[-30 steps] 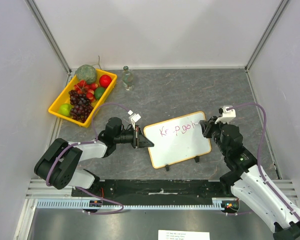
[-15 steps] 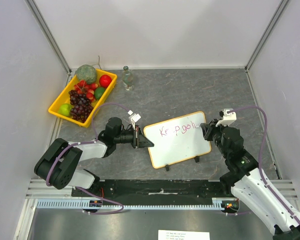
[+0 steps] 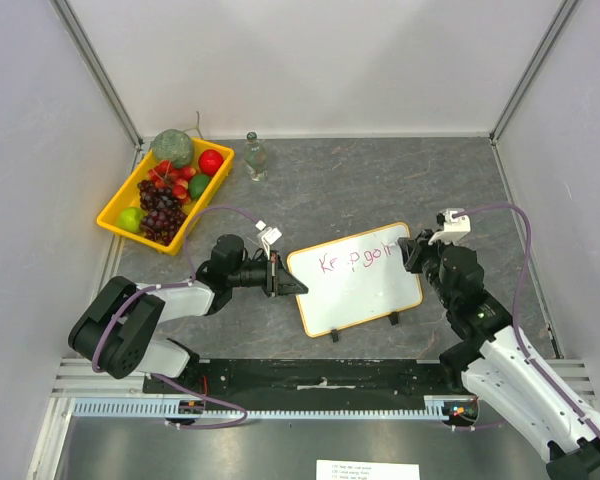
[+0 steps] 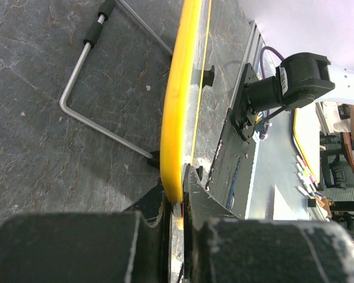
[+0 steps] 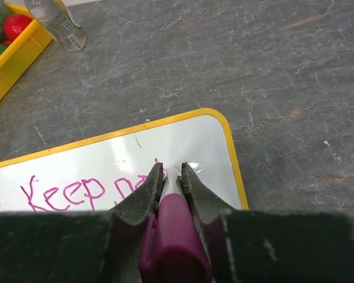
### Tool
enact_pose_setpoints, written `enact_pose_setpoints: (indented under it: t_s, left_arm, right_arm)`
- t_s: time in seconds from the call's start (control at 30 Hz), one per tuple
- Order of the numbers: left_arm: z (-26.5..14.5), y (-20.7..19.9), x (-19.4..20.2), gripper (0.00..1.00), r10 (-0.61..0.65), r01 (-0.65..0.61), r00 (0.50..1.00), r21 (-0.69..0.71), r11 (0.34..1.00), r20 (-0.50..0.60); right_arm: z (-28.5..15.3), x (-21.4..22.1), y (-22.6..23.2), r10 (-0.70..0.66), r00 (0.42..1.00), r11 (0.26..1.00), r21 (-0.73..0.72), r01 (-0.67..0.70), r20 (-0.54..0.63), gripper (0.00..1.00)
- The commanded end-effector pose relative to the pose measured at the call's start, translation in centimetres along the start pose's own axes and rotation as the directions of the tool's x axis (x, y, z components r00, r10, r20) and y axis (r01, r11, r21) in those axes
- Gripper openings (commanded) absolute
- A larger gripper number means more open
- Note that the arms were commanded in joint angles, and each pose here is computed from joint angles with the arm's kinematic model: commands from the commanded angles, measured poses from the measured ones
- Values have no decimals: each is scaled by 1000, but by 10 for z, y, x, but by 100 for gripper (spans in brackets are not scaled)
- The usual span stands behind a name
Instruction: Write a sentence on the whiteboard
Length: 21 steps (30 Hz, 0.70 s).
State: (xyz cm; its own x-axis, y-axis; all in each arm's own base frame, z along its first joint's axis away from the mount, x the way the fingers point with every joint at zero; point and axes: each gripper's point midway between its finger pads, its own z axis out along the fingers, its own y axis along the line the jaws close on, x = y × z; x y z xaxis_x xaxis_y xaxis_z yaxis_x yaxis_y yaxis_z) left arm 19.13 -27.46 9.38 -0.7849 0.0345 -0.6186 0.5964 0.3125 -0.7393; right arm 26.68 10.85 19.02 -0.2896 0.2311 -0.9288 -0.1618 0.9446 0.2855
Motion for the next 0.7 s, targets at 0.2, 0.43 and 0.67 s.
enact_pose_setpoints:
  t_s: [0.2,0.43,0.67]
  left_arm:
    - [-3,31,14,2,53,-55,998,-129,990,-24]
    - [-3,32,14,2,50,-53,998,-131,990,-24]
    - [-2,31,14,2,50,-53,998,-130,990,-25]
  right_arm:
    - [1,-26,-6,-1,997,998,55,-4,77,0]
    - [-1,-12,-14,-11,999,997,75,8,44,0]
    - [-5,6,-19,-12,1000,997,80,12,4,0]
